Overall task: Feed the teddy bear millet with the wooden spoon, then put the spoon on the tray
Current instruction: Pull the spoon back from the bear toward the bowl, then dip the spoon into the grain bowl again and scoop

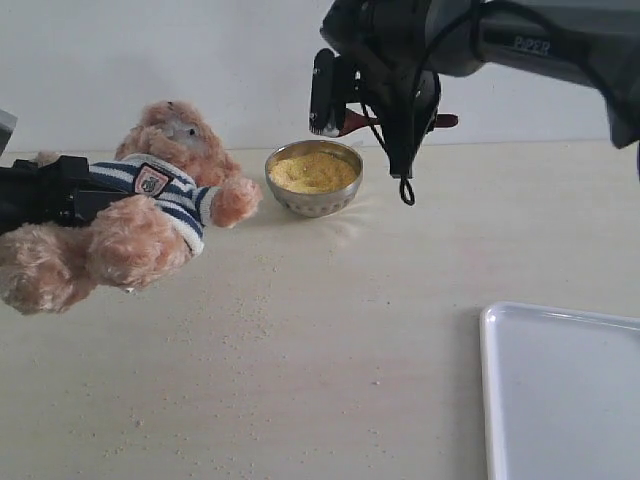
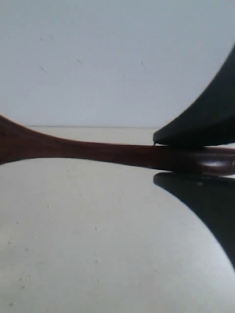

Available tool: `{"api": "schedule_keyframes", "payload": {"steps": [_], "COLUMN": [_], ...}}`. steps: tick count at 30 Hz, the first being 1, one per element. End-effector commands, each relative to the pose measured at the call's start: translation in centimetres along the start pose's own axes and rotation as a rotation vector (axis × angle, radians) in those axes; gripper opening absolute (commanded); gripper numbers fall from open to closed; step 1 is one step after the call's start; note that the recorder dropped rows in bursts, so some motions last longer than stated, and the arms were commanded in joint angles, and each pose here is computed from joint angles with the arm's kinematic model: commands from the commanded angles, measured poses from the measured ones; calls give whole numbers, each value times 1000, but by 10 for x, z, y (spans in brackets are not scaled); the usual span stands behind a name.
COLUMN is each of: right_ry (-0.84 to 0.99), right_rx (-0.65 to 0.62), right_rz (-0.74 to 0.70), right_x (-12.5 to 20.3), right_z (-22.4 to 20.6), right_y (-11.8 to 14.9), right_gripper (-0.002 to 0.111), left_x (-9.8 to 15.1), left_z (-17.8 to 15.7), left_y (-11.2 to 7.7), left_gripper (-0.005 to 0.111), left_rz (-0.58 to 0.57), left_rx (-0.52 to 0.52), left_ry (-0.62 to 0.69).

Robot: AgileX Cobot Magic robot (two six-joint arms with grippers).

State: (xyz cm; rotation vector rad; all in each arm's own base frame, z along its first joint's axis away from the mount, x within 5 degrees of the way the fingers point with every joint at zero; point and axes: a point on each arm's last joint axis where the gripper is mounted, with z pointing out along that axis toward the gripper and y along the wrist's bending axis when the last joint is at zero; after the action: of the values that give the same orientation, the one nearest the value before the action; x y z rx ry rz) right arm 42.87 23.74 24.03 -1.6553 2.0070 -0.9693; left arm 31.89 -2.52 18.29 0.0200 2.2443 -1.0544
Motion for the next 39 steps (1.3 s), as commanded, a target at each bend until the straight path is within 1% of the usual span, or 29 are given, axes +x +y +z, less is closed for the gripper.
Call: {"api": "schedule_keyframes", "payload": {"steps": [1, 5, 8, 10, 12, 17, 19, 24, 33, 39], "right_ry": [-19, -60, -90, -39, -31, -33, -20, -9, -28, -32], "right_rx": [107, 185, 199, 195, 184, 181, 177, 119, 92, 67], "right_rz": [-68, -144, -185, -246, -296, -297, -321, -379, -375, -323], "right_x": [-11, -26, -36, -35, -37, -37, -36, -35, -36, -35], "right_z": [11, 21, 34, 42, 47, 48, 48, 49, 49, 47], "right_y": [-1, 4, 14, 18, 23, 24, 24, 29, 32, 33], "right_gripper": [0, 0, 0, 0, 0, 0, 0, 0, 0, 0], "left_x": [-1, 0, 0, 0, 0, 0, 0, 1, 1, 1], "left_z": [0, 0, 0, 0, 0, 0, 0, 0, 0, 0], "left_y": [-1, -1, -1, -1, -1, 0, 0, 0, 0, 0], "left_gripper": [5, 5, 5, 5, 5, 5, 5, 5, 5, 5], "left_rz": [-3, 5, 9, 9, 7, 7, 10, 23, 24, 30], "left_rx": [16, 15, 14, 14, 13, 7, 7, 6, 6, 5], "left_ry": [-5, 0, 5, 5, 2, 1, 1, 6, 7, 13]}}
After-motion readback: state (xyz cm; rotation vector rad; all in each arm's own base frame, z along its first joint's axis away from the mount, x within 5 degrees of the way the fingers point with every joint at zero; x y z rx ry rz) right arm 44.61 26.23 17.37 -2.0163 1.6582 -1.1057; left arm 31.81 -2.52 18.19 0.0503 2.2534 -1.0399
